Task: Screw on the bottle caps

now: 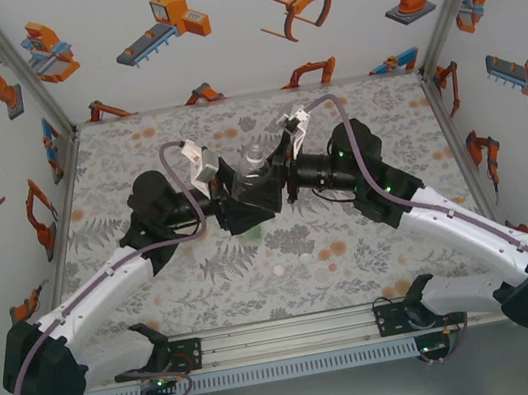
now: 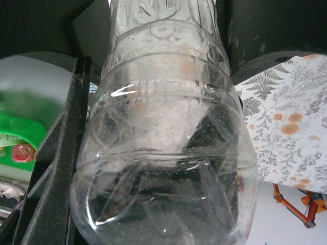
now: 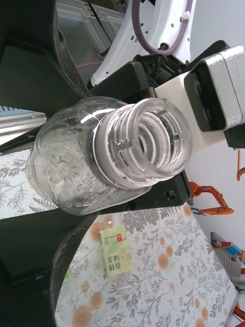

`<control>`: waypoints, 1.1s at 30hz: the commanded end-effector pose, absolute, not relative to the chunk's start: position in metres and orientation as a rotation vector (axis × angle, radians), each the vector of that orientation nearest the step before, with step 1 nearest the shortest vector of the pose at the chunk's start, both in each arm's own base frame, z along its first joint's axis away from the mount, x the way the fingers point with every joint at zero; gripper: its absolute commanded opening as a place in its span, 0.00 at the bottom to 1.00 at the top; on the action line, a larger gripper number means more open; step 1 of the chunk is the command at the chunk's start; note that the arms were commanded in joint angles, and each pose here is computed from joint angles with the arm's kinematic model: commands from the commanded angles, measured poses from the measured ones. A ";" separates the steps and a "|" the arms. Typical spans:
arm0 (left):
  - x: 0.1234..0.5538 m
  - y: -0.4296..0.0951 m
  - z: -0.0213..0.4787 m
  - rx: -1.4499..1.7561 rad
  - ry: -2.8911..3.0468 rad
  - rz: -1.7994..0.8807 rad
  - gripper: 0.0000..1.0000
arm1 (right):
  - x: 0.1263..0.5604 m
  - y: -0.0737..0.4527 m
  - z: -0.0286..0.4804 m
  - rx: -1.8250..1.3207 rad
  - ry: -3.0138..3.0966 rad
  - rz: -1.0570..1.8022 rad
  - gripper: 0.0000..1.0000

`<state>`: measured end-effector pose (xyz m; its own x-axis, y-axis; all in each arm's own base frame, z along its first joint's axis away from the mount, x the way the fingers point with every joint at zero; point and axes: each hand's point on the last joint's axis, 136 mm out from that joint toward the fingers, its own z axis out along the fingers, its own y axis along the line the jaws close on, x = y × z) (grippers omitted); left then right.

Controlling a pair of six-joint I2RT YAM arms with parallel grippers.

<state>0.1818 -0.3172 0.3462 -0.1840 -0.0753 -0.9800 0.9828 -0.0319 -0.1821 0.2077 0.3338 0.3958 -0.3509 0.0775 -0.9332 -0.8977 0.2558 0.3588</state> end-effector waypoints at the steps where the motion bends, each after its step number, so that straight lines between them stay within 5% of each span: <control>1: 0.173 -0.312 0.367 1.097 1.196 -1.384 0.50 | 0.198 0.330 0.420 -0.794 1.500 1.274 0.23; 6: 0.175 -0.309 0.362 1.085 1.237 -1.332 0.45 | 0.198 0.321 0.424 -0.781 1.515 1.219 0.58; 9: 0.184 -0.307 0.357 1.066 1.281 -1.254 0.42 | 0.200 0.311 0.423 -0.769 1.536 1.151 0.69; 16: 0.220 -0.300 0.343 1.037 1.390 -1.006 0.40 | 0.206 0.291 0.395 -0.825 1.631 0.927 0.72; 21: 0.240 -0.294 0.333 1.074 1.511 -0.844 0.30 | 0.228 0.272 0.345 -0.803 1.733 0.690 0.72; 33: 0.239 -0.284 0.328 1.125 1.623 -0.760 0.25 | 0.225 0.200 0.243 -0.636 1.933 0.408 0.73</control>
<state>0.2431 -0.2897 0.3353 -0.0869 0.2845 -0.9547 0.9296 0.3678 0.0250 0.2195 0.2220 0.2568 -0.2996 -0.2557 -0.9192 -0.6843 0.7289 0.0203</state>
